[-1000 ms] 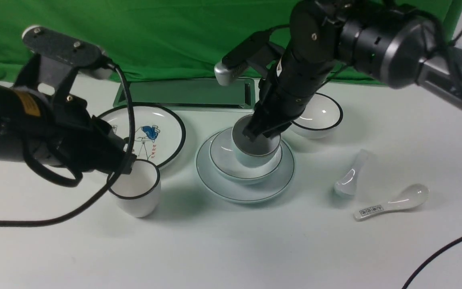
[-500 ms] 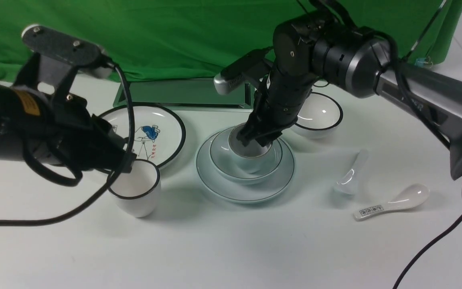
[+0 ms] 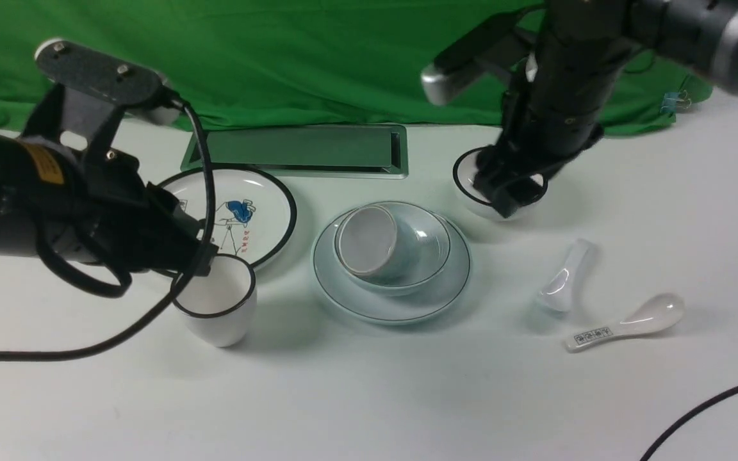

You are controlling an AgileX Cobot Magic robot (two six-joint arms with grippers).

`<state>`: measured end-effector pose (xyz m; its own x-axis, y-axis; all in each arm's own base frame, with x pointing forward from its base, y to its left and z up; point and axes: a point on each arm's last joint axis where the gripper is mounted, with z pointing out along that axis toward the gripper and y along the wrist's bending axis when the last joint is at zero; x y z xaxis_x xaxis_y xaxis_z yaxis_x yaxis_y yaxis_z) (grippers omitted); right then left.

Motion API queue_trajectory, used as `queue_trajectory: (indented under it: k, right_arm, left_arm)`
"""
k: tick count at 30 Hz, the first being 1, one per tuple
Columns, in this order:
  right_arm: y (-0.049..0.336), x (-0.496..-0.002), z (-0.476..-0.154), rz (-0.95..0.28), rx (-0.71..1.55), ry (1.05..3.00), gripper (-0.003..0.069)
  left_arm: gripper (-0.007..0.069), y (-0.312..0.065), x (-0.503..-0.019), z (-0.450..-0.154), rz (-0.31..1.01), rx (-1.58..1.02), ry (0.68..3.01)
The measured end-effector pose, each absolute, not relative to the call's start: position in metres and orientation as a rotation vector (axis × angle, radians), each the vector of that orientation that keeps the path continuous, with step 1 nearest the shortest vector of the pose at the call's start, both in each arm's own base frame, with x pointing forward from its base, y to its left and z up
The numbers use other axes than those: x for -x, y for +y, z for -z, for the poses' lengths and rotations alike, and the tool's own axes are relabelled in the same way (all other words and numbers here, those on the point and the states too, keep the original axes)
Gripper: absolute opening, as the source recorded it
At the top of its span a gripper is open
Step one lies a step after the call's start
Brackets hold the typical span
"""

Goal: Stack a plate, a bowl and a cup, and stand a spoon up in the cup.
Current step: Use the right arm to put the blue teacup into the blue rice bowl in the middle, then use the right arm to grab a blue soup spoon

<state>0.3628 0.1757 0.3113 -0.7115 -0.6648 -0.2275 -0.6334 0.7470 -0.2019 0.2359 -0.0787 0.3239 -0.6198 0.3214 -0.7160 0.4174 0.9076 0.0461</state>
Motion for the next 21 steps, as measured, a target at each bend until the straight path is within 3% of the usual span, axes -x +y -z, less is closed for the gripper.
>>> queue_trajectory:
  k: [4,9,21]
  right_arm:
    - [0.128,-0.377,-0.287,0.164,0.734,2.775,0.0532]
    - [0.091,-0.405,-0.248,0.070,0.387,2.794,0.0532]
    - [0.093,-0.435,-0.161,-0.002,0.197,2.874,0.0532]
  left_arm:
    - [-0.0007,-0.079,-0.236,-0.324,0.159,-0.524,2.288]
    - [-0.0007,-0.079,-0.237,-0.325,0.158,-0.522,2.278]
    - [-0.0007,-0.079,-0.237,-0.325,0.157,-0.523,2.272]
